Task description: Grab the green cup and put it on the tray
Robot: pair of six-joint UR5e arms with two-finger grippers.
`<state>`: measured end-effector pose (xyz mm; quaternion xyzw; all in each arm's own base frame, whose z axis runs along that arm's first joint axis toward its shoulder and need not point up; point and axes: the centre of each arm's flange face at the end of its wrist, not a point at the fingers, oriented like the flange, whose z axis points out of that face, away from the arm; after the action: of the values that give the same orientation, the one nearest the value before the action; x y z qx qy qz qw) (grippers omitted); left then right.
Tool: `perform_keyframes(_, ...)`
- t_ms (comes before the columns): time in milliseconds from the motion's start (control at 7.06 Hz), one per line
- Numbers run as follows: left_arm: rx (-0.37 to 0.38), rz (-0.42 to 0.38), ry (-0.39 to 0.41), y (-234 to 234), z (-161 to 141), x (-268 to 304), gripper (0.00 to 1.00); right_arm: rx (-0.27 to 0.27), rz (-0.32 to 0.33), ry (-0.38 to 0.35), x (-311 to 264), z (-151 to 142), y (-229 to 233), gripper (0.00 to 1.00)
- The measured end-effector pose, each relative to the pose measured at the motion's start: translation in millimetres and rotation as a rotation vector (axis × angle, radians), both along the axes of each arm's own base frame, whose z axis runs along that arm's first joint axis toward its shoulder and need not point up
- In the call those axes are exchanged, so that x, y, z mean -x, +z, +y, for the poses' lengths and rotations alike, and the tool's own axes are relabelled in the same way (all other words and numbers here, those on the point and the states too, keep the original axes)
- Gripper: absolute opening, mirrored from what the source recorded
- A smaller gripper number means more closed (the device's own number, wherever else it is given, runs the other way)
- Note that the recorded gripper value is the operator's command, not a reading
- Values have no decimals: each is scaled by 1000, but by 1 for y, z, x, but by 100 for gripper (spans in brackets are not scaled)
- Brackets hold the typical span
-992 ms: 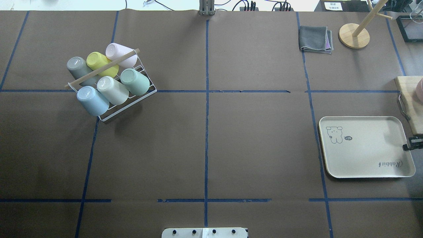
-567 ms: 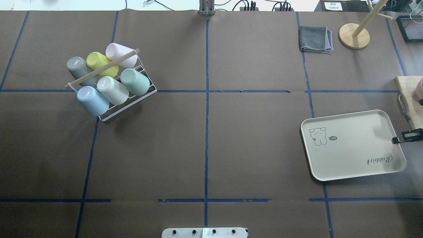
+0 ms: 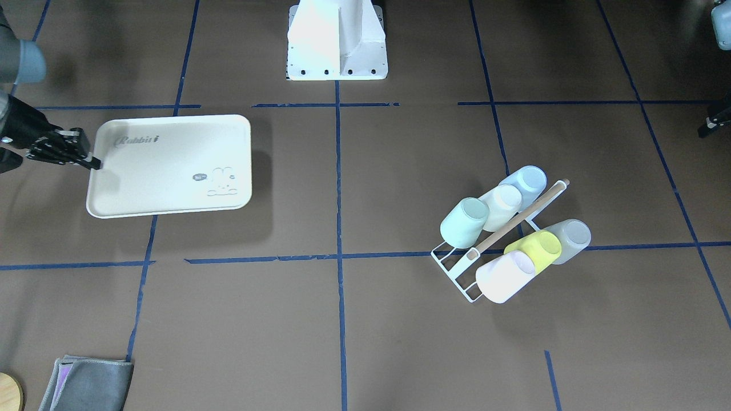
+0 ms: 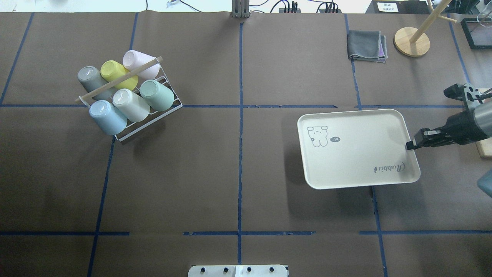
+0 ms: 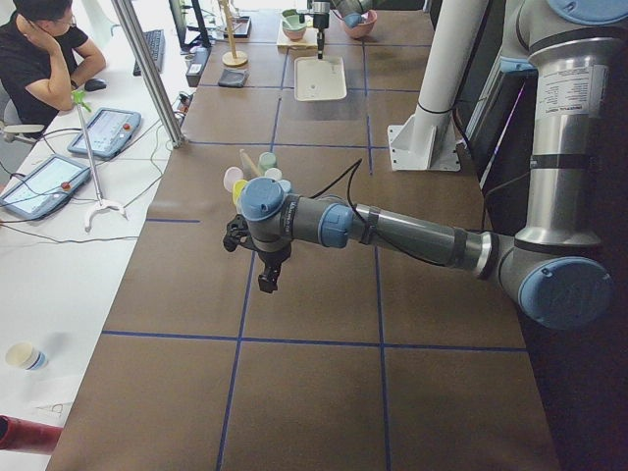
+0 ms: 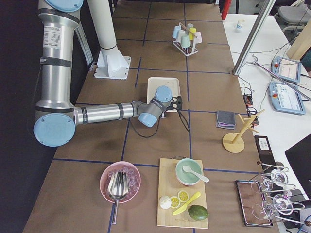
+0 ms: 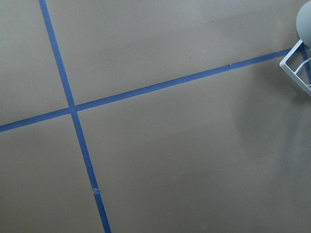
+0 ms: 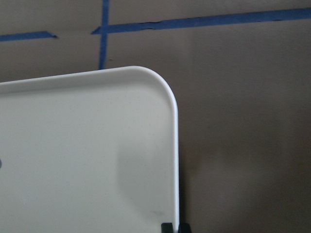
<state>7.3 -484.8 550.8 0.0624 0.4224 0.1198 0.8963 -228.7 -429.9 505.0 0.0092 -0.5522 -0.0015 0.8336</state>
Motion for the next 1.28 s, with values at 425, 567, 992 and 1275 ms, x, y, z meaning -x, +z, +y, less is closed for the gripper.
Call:
perform_keyframes(425,-2,0,2,0,-1,-1,100,97,-44,36,106,-2,-78,0)
perform_keyframes(567,-3,0,2,-1,-1,-1,100,125,-29,49,143,-4,-107,0)
perform_keyframes(992,-3,0,1,-1,-1,-1,100,139,69,80,238,10,-178,0)
perform_keyframes(1275,-4,0,2,-2,-1,-1,100,119,85,70,261,25,-189,0)
